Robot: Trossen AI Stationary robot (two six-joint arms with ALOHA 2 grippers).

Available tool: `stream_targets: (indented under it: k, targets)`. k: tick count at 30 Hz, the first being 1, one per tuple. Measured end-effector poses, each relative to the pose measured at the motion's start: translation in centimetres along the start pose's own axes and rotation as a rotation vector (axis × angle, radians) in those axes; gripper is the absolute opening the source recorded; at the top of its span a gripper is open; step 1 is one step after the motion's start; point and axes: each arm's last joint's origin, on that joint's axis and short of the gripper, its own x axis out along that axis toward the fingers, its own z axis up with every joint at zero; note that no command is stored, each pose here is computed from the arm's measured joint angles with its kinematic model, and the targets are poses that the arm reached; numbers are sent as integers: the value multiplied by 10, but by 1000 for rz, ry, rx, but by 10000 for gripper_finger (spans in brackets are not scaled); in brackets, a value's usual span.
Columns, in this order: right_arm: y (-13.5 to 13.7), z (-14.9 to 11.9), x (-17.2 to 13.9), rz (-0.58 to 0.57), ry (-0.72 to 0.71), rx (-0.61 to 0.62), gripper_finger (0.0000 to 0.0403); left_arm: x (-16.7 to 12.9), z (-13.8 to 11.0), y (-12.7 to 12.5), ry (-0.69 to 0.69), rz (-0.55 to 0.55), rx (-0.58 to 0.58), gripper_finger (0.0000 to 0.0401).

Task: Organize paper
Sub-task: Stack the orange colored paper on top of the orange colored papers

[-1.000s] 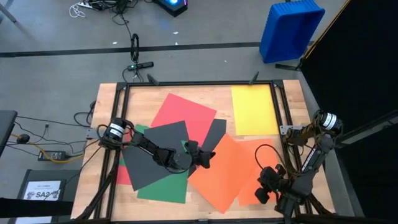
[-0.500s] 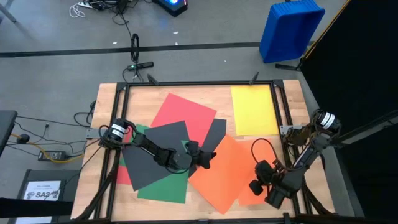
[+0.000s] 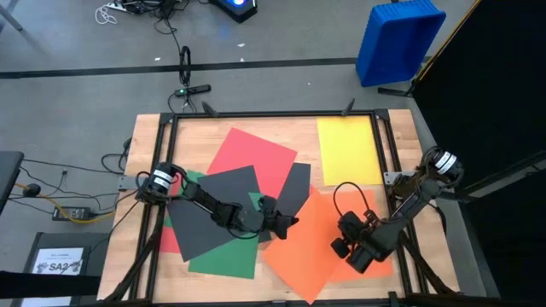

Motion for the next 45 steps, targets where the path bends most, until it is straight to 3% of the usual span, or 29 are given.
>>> stream_targets:
  k: [5,11,15,19,26,32,45]
  targets:
    - [-5,6,-18,87,-134,4,0,0,2,-3,-17,-35,-4,0]
    - [-5,-10,-47,331,-368,103,0,4,13,-2,-101,-22,-16,0]
    - [27,-19,-48,527,-403,72,0,7,23,3,-152,-1,-17,0]
    - [68,-4,-33,647,-377,-53,0,10,31,6,-172,3,-9,0]
    - [101,10,6,599,-259,-170,0,11,32,7,-167,14,15,0]
    - [121,1,10,639,-156,-275,0,11,31,11,-152,45,33,0]
    - [106,-8,8,414,91,-392,0,11,30,11,-122,39,43,0]
